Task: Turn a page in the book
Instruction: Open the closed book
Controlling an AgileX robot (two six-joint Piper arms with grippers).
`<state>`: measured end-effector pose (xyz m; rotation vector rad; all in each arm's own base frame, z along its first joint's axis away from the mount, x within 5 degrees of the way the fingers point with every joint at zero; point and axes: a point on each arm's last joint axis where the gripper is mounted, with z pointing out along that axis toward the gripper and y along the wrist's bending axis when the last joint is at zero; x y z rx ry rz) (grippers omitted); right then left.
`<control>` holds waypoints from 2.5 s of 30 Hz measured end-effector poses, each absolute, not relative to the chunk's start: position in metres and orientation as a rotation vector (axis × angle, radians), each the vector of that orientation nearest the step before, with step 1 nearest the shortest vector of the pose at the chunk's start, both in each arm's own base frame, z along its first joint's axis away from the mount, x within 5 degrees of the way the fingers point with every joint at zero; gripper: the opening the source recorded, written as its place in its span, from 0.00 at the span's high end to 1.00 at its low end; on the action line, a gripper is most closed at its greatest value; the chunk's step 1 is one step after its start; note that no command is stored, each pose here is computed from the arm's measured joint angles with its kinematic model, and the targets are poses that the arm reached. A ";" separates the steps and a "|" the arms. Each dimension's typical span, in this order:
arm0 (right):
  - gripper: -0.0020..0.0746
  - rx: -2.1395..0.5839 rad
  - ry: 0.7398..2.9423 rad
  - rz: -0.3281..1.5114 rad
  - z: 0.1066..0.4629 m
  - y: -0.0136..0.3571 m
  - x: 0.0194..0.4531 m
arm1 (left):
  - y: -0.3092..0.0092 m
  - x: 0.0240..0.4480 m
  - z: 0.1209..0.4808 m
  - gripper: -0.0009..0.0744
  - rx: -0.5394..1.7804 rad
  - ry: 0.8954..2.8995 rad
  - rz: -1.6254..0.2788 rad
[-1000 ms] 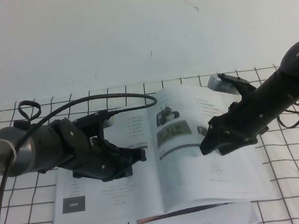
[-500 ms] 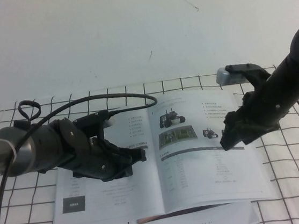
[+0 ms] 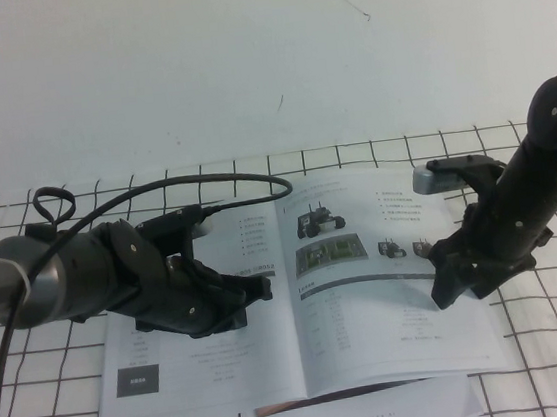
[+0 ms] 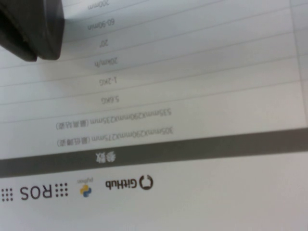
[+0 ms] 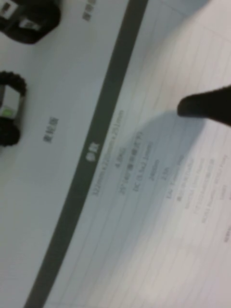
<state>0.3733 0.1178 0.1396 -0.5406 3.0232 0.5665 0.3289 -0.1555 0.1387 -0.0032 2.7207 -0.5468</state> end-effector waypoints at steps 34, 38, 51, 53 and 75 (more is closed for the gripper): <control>0.35 -0.489 2.717 1.250 0.152 0.153 0.378 | -0.156 0.329 0.138 0.99 -0.004 2.722 -0.549; 0.35 -0.467 2.659 1.314 0.156 0.156 0.380 | -0.156 0.329 0.138 0.99 -0.025 2.721 -0.562; 0.36 -0.558 2.720 1.163 0.159 0.144 0.378 | -0.156 0.329 0.138 0.99 -0.038 2.723 -0.568; 0.36 -0.555 2.750 1.065 0.166 0.133 0.378 | -0.156 0.329 0.138 0.99 -0.041 2.723 -0.569; 0.36 -0.568 3.009 0.620 0.152 0.096 0.374 | -0.156 0.329 0.138 0.99 -0.023 2.722 -0.565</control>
